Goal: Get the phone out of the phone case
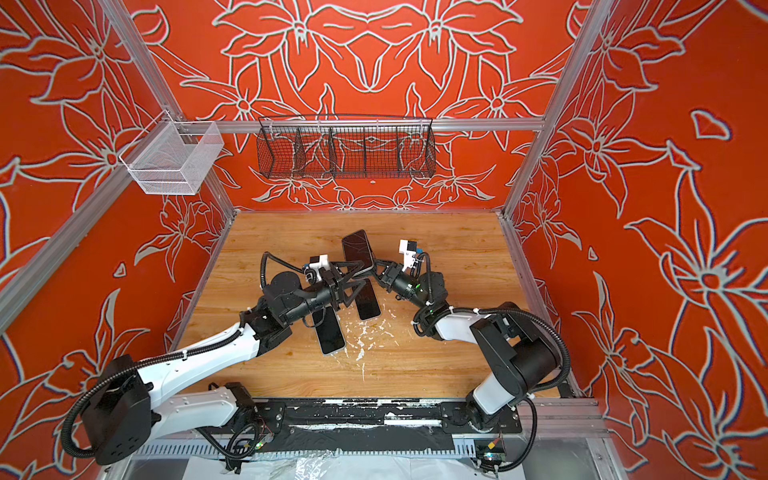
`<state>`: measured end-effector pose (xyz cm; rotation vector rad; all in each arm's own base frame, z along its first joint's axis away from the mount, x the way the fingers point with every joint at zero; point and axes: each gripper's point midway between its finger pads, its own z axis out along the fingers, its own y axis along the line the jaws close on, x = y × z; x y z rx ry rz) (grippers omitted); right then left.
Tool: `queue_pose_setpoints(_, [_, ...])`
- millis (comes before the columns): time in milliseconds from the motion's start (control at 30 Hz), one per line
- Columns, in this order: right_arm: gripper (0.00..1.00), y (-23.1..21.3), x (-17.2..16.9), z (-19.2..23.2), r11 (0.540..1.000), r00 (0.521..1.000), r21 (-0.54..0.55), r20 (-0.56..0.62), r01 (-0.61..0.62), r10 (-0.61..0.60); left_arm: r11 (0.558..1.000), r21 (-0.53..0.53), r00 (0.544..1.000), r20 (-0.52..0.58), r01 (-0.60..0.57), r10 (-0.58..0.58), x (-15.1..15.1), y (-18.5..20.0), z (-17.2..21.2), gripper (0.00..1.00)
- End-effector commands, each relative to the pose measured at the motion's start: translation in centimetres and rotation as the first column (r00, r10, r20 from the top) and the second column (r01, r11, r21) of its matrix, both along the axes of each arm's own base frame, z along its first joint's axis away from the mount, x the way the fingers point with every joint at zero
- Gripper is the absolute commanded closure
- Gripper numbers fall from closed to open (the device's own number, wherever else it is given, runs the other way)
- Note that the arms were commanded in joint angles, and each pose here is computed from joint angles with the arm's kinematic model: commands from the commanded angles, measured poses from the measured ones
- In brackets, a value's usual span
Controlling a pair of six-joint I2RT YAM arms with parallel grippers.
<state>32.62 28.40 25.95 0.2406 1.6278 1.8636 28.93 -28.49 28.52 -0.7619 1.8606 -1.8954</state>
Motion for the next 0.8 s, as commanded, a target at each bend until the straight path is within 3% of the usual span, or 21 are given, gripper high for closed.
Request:
queue_pose_setpoints(0, [0.97, -0.7, -1.1, 4.2, 0.997, 0.992, 0.075, 0.125, -0.001, -0.009, 0.999, -0.016, 0.998, 0.044, -0.039, 0.04, 0.1, 0.7, 1.5, 0.31])
queue_pose_setpoints(767, [0.97, -0.9, -2.4, 2.4, 0.999, 0.994, 0.044, 0.107, 0.004, -0.008, 0.998, -0.02, 0.997, 0.05, -0.063, 0.064, 1.0, 0.7, 1.7, 0.31])
